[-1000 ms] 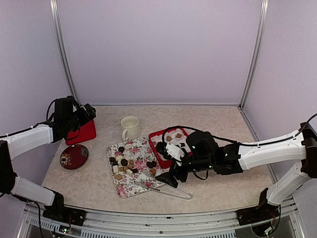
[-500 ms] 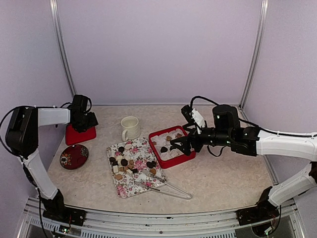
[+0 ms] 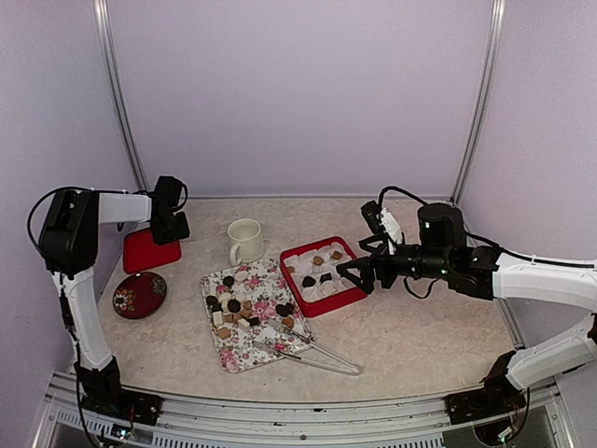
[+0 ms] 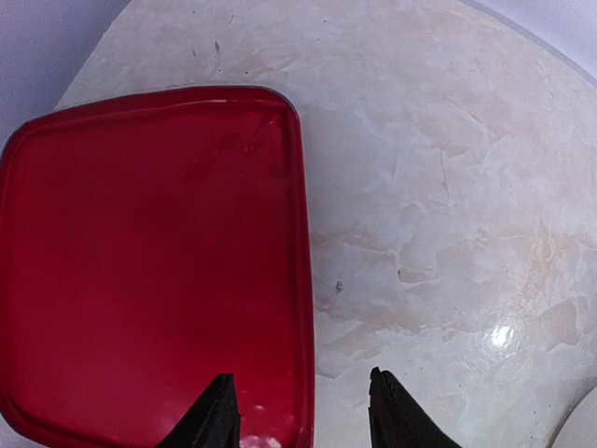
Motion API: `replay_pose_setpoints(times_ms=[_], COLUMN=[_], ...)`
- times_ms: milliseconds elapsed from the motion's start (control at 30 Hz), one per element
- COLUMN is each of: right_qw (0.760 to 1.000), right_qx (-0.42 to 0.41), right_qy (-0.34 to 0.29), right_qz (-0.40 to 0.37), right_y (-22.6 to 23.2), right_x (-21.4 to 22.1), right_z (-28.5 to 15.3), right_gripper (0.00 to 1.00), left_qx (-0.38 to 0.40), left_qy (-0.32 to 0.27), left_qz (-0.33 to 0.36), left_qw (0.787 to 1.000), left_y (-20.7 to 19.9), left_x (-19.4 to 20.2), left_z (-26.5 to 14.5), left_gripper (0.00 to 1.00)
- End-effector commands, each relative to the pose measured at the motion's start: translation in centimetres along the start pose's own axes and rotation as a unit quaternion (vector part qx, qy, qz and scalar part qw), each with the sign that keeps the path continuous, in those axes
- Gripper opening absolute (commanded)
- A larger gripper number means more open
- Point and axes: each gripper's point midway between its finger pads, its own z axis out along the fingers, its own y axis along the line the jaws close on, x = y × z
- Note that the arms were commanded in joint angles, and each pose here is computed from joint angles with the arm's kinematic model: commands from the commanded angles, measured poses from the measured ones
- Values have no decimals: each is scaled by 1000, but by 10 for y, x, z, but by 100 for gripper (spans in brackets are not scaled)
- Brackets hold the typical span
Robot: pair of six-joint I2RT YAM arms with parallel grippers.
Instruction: Pack the chocolate
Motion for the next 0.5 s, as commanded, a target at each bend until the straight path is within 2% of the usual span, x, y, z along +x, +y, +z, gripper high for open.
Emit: replay_pose_setpoints(times_ms=[0, 300, 400, 467], right_qw=[1000, 1000, 1000, 1000], right_qx=[-1, 3, 5, 5], right_qy=[-25, -18, -17, -17], right_qz=[6, 16, 19, 20], right_y=[-3, -8, -10, -11], right_x=[-10, 0, 1, 2], right_z=[-7, -6, -7, -7], right_gripper=[100, 100, 100, 100], left_qx=[-35, -39, -42, -45], left_qy=[12, 30, 34, 34], left_qz=[21, 34, 36, 36], left_qw=[999, 998, 998, 998], left_y=[6, 1, 2, 3], left_x=[6, 18, 22, 23], left_z=[11, 34, 39, 41], left_gripper=[45, 32, 22, 20])
